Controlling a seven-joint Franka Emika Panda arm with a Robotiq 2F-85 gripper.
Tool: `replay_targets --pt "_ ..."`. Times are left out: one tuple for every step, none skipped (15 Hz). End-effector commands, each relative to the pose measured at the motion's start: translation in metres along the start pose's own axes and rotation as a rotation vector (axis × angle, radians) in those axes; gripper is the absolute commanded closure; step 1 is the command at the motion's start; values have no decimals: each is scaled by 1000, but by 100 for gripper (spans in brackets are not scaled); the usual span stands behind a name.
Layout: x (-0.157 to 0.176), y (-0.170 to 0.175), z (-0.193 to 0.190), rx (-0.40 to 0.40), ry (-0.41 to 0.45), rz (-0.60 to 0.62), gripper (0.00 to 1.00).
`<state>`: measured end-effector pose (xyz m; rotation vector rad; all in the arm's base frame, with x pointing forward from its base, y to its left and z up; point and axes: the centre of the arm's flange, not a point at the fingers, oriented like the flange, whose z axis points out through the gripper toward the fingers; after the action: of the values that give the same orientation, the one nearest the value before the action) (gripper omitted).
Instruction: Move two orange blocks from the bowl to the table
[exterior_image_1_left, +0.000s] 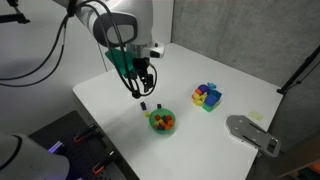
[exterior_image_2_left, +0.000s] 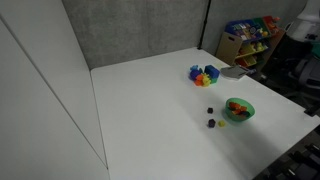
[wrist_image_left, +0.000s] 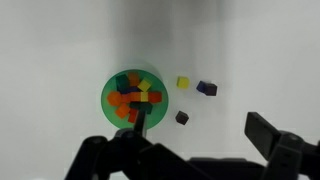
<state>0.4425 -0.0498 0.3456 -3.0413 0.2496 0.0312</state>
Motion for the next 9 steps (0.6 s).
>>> replay_targets --pt "32 4 31 -56 12 9 0" --pt "37 4 41 -69 18 3 0" --pt "42 5 51 -81 24 0 0" --pt "47 5 61 -90 28 -1 0" --pt "52 5 71 -104 34 -1 0" --pt "58 6 81 -115 40 -4 0" --pt "64 6 90 -126 47 -6 0" --pt "71 7 100 -138 52 -7 0" --pt "77 7 109 -148 58 -7 0"
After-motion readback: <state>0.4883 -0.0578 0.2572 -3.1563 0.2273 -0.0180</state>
